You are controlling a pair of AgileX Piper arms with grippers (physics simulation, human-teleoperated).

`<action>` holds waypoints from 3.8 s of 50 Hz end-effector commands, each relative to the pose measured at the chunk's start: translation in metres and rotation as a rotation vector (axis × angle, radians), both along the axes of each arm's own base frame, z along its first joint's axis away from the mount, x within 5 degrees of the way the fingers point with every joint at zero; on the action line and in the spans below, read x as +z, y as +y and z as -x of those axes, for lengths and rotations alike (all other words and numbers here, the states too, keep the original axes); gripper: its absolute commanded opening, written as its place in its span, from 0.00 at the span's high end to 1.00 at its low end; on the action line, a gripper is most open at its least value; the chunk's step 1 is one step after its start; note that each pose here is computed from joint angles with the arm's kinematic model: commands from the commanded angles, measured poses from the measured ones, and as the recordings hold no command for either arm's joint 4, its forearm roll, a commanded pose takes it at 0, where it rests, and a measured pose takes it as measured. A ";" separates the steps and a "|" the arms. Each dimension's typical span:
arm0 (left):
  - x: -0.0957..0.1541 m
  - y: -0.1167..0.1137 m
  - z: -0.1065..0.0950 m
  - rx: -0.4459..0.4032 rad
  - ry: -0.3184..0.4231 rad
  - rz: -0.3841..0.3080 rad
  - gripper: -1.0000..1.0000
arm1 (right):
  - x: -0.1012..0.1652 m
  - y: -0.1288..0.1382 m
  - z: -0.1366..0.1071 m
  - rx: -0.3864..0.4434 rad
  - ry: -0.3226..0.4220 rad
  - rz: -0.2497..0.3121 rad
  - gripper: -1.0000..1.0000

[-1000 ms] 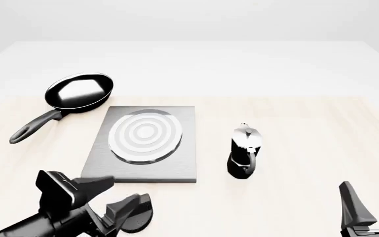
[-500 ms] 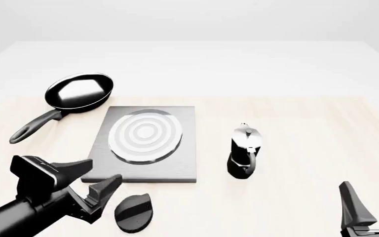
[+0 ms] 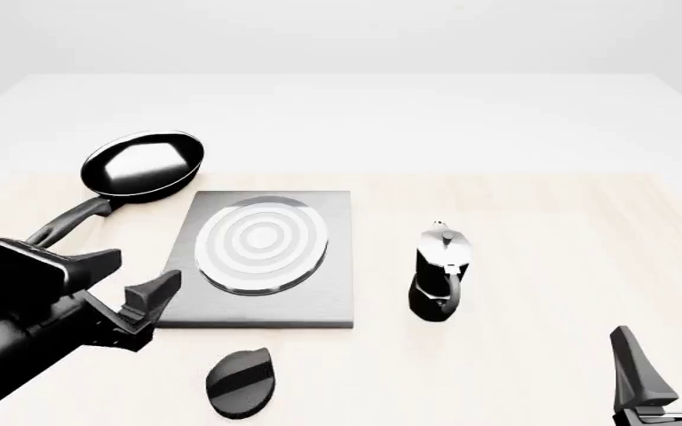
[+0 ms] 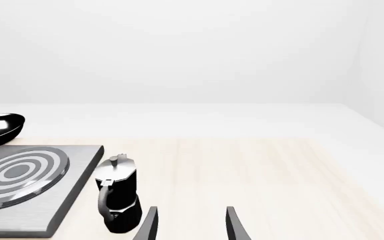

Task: Turn on the stove and put the frying pan on it.

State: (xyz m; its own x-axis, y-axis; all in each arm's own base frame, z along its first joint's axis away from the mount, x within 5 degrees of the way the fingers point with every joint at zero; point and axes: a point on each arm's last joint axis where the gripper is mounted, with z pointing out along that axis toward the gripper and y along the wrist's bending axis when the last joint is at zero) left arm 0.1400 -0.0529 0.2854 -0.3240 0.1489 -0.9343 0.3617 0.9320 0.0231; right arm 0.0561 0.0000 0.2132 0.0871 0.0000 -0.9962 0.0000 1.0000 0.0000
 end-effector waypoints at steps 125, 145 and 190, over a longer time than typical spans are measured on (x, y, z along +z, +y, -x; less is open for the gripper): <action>0.039 0.182 -0.267 0.445 0.295 -0.380 0.00 | 0.000 0.000 0.000 0.000 0.000 0.000 0.00; 0.005 0.190 -0.301 0.424 0.342 -0.383 0.00 | 0.000 0.000 0.000 0.000 0.000 0.000 0.00; -0.091 0.216 -0.319 0.413 0.465 -0.397 0.00 | 0.000 0.000 0.000 0.000 0.000 0.000 0.00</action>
